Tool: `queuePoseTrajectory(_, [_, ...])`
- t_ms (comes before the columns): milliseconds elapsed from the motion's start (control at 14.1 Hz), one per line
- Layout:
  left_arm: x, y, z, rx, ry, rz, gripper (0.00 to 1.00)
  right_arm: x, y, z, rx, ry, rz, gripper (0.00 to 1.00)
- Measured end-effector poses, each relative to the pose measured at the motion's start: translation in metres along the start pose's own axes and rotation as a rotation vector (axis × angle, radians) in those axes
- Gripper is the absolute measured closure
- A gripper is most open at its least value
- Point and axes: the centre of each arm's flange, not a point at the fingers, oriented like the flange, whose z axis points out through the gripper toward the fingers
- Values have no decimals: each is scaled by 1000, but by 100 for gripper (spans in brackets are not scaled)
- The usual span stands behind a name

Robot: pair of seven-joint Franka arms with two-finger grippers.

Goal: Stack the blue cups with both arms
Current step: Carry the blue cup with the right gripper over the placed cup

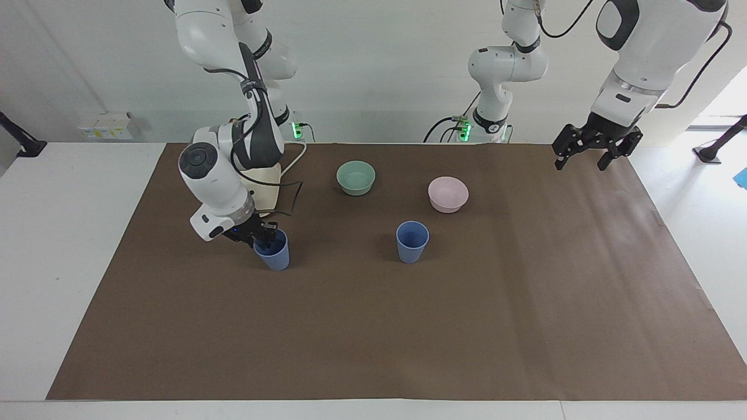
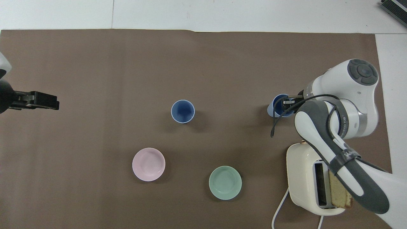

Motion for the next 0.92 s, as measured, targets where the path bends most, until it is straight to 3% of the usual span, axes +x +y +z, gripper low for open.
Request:
queuePoseTrajectory(213, [-5,0,-24,0,-4,1,0,2,-2,-6,1,5,-2,96])
queuePoseTrajectory(569, [-13,0,-38,0,-3,1,0,7,-38,-78,-4,-6,-21,96])
queuePoseTrajectory(924, [-16,0,-44,1,6,1,0,-13,-135,-138,6,48,90,96])
